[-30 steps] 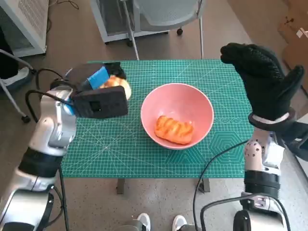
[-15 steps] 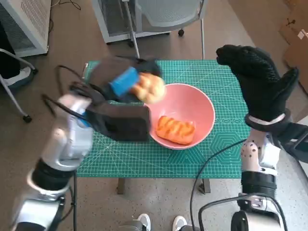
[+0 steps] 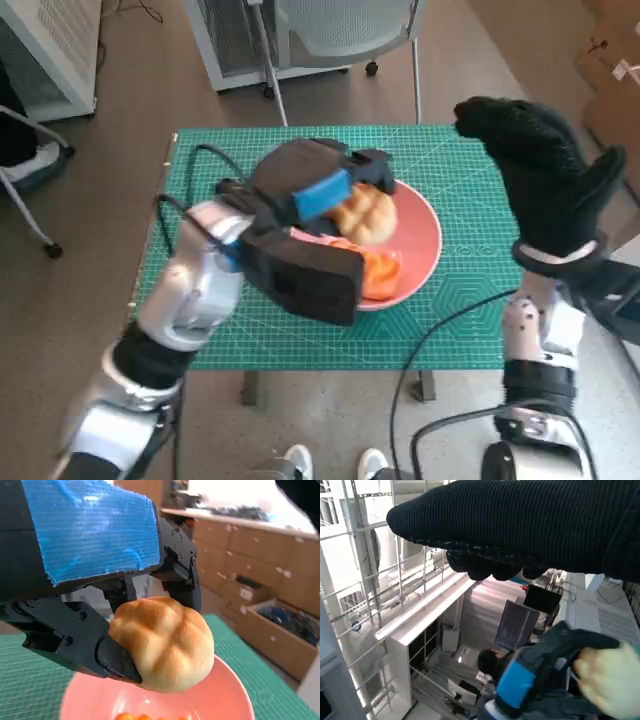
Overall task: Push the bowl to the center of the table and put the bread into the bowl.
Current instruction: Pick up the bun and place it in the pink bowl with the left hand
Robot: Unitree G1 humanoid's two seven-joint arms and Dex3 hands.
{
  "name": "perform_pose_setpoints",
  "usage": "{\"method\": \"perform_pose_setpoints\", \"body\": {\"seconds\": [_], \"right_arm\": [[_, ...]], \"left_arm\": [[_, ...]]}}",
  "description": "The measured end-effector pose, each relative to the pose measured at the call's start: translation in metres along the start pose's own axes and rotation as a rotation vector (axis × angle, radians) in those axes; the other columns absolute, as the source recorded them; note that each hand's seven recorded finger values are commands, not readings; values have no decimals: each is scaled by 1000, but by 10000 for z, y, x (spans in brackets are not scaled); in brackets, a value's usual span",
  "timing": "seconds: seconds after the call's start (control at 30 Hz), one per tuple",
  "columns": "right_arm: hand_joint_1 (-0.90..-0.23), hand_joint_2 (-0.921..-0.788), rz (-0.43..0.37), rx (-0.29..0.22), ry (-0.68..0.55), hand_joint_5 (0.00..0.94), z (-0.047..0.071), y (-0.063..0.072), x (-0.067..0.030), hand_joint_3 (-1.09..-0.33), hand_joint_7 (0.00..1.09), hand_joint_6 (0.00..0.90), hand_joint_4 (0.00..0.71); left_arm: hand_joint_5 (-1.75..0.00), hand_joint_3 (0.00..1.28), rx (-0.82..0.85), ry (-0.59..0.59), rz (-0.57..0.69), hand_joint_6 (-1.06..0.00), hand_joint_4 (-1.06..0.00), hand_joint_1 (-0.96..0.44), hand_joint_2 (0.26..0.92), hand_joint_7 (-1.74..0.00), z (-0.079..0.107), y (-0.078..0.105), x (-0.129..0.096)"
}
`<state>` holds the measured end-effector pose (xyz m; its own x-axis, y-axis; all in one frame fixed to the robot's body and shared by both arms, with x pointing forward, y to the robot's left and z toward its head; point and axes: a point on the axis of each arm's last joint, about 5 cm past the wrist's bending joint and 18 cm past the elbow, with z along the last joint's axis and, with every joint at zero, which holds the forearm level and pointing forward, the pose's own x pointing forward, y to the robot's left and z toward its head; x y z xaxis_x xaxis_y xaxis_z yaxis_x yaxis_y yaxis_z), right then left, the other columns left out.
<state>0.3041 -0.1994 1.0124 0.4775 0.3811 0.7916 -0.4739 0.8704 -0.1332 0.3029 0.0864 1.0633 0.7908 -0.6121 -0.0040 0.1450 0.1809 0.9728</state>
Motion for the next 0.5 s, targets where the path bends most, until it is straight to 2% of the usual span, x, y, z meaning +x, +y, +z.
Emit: {"method": "perform_pose_setpoints", "body": {"seconds": [0.23,0.27,0.3,0.33,0.37,0.4,0.5], "right_arm": [[-639,-921,-10,-18,-6,0,40,-8,-22,-749,0,447,348],[-640,-921,-10,-21,-6,0,45,-11,-23,-750,0,446,347],[-642,-921,-12,-25,-6,0,52,-16,-27,-750,0,446,347],[-643,-921,-13,-28,-5,0,58,-22,-32,-750,0,445,346],[-644,-921,-14,-32,-3,0,64,-29,-38,-751,0,445,345],[-647,-921,-16,-34,-2,0,69,-34,-43,-751,0,444,344],[-651,-921,-23,-40,3,0,77,-46,-57,-751,0,443,343]], "left_arm": [[-1189,87,-61,8,-56,-558,-717,2,921,-1176,-97,-97,135],[-942,89,-86,11,-64,-485,-603,3,906,-966,-121,-112,148],[-704,80,-120,16,-73,-473,-570,3,902,-764,-148,-128,162],[-491,66,-149,19,-81,-416,-468,-20,892,-596,-166,-142,172],[-405,60,-181,24,-90,-397,-437,-28,889,-531,-188,-157,183],[-260,47,-206,31,-97,-330,-334,-79,878,-415,-209,-172,190],[-85,31,-249,50,-116,-231,-196,-185,865,-268,-262,-209,198]]}}
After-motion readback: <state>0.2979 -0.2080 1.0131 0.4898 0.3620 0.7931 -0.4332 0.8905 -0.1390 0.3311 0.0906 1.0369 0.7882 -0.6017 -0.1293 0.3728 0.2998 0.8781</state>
